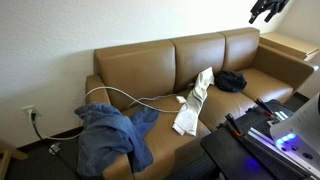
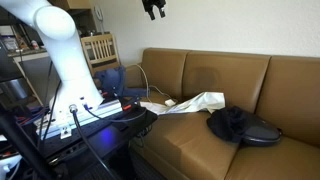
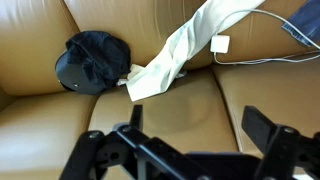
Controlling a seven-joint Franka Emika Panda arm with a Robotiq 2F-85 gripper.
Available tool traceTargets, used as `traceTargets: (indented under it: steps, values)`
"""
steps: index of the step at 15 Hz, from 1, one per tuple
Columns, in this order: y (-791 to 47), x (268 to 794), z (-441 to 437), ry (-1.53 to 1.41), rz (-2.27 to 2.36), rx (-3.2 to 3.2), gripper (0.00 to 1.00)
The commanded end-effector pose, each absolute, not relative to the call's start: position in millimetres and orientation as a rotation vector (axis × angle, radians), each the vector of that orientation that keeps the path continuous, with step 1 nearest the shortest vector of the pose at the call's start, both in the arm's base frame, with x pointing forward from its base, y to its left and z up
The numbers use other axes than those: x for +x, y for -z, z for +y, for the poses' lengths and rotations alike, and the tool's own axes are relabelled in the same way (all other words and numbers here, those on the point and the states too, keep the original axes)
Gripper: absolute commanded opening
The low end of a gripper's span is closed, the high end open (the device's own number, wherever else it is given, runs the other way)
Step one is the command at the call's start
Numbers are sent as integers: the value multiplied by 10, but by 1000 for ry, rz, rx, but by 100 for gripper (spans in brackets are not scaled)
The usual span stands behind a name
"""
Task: Shift the white cloth on the seat to the right, overlapping it with the black one, and then also incorporate the denim and jacket, overlapping them too
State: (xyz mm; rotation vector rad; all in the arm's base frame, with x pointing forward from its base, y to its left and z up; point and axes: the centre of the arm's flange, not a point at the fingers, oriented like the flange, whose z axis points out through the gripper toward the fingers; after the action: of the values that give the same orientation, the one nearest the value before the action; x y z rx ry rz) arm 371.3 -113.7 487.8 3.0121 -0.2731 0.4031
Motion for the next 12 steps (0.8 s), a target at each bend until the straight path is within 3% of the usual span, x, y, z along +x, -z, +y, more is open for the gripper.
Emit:
traceTargets:
  steps: [1, 7, 12]
  values:
    - [-4878, 3713, -1137, -403, -273, 3012, 100]
    - [-3821, 4181, -1011, -181, -566, 3173, 100]
    - [-2769, 4579, -620, -182, -984, 3046, 100]
